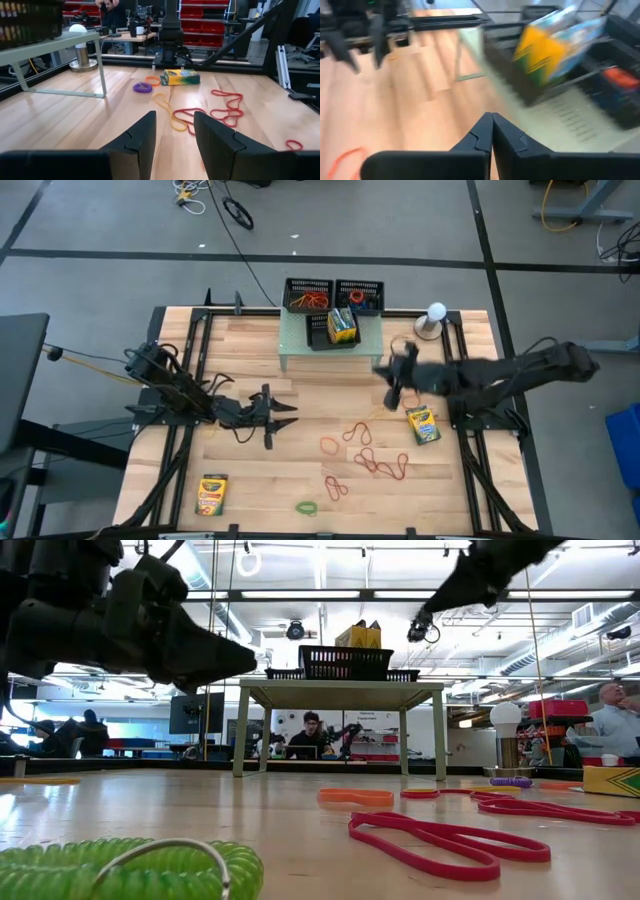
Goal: Pick & Place Office Desk Supplies
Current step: Put the red rubberband into the top left black bin
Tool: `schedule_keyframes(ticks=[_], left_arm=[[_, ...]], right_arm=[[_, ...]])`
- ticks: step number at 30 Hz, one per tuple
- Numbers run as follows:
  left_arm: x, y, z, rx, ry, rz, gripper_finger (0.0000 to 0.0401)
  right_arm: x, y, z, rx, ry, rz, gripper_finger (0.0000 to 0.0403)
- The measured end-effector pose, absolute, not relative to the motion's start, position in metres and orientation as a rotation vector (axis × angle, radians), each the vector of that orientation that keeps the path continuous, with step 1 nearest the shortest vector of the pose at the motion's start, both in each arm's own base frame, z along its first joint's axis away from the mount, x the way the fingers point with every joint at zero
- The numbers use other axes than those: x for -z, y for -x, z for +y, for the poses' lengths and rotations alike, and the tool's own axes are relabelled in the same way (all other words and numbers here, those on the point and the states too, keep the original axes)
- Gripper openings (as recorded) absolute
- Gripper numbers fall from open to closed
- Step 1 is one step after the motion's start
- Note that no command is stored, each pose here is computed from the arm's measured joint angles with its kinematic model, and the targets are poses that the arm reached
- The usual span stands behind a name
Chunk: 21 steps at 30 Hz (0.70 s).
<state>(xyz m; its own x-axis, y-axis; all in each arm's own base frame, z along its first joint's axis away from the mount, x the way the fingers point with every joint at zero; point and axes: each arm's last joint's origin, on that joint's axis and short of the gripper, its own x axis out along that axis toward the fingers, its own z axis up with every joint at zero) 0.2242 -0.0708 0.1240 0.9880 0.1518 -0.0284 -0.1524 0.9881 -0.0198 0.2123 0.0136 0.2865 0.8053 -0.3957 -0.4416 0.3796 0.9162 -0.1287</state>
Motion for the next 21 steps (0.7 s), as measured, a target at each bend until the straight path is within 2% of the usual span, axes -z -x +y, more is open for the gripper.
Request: schedule_keyframes(ticks=[6,9,15,21], left_arm=[[-0.124,-0.244,-0.079,-0.155,-0.036,0.099,0.0117],[-0.12,-0.257,-0.084,-0.132,-0.063,0.125,0.0084],[-0.108,-0.277,-0.096,0.027,-0.103,0.113,0.0009],[-0.099,-0.29,-0.102,0.065,-0.113,0.118,0.0016]], right_arm=[[-0.242,-0.209,0.067,0.298,-0.041,0.472,0.0013],[-0.225,-0.203,0.091,0.289,-0.041,0.52,0.0016],[-0.195,-0.205,0.124,0.287,-0.082,0.597,0.0023],[-0.153,-0.22,0.127,0.342,-0.149,0.757,0.0068]])
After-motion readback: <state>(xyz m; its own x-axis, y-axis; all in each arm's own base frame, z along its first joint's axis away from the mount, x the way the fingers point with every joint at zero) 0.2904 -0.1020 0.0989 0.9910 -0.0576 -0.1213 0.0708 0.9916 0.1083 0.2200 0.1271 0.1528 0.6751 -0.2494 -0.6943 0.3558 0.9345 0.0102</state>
